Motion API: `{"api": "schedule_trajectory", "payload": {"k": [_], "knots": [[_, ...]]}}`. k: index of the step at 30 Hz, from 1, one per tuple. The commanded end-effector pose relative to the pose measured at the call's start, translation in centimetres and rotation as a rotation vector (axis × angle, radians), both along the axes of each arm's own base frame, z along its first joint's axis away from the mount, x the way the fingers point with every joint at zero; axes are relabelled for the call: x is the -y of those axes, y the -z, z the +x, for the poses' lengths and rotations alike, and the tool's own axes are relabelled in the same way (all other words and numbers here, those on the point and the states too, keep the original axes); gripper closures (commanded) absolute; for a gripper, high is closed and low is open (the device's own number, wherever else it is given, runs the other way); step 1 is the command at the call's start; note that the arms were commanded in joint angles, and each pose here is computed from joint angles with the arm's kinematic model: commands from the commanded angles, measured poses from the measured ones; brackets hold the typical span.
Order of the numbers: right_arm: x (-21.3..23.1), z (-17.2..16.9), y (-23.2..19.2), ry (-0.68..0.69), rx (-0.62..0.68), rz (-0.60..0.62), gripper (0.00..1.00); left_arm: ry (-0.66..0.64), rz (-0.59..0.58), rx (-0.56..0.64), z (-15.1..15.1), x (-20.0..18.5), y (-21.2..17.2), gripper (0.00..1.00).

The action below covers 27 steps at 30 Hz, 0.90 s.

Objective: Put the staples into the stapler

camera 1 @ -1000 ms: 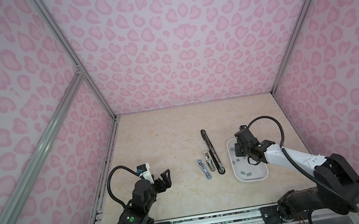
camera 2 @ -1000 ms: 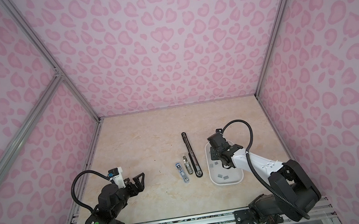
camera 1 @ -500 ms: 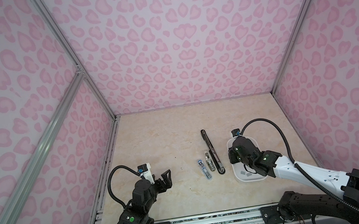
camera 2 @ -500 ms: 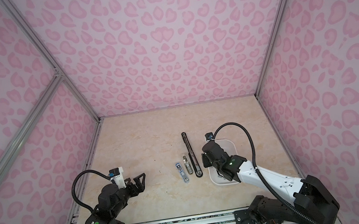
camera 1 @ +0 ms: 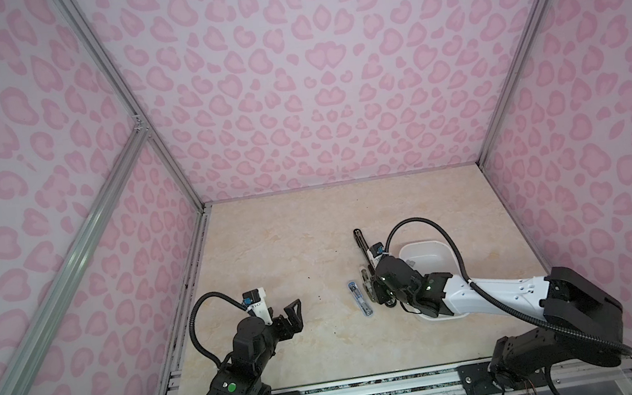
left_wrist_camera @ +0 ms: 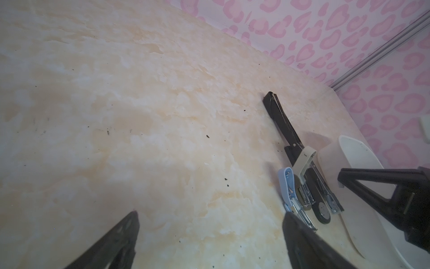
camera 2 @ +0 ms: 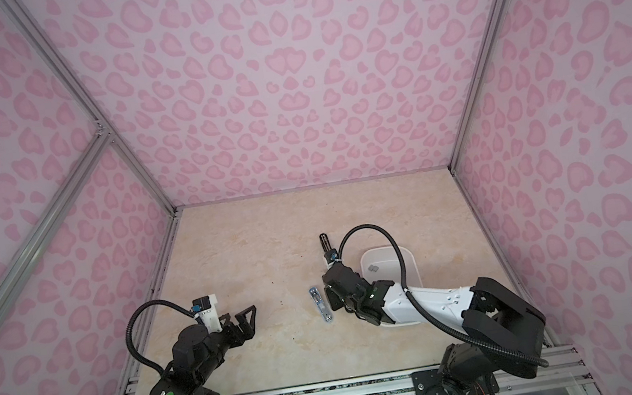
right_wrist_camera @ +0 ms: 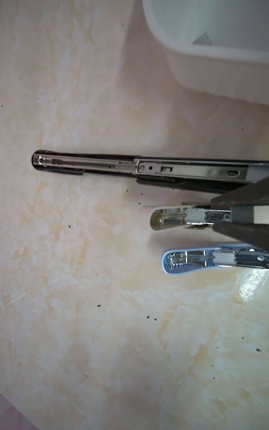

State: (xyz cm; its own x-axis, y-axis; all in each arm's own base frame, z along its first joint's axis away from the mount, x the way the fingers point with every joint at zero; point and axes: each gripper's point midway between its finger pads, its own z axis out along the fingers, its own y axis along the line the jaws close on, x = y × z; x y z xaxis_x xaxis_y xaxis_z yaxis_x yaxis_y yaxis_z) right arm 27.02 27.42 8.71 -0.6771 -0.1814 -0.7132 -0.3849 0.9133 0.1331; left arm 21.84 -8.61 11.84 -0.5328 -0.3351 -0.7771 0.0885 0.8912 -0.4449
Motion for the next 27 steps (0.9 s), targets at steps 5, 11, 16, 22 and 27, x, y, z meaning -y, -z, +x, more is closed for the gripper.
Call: {"api": "schedule_trajectory", "payload": {"k": [5,11,16,22,27], "knots": [[-1.9,-0.5,2.0,-0.052,-0.012,0.010,0.88,0.006,-0.011,0.025,0.2,0.2,-0.5,0.03],[-1.3,-0.5,2.8,-0.048,0.000,-0.033,0.88,0.004,-0.011,0.026,0.2,0.2,-0.5,0.03],[-0.6,-0.3,3.3,-0.027,0.008,-0.056,0.88,0.003,-0.010,0.024,0.2,0.1,-0.5,0.03],[-0.5,-0.1,3.6,-0.015,0.013,-0.074,0.88,0.001,-0.009,0.023,0.2,0.1,-0.4,0.03],[-0.6,0.1,3.8,-0.011,0.010,-0.079,0.88,0.001,-0.009,0.024,0.2,0.1,-0.4,0.03]]}}
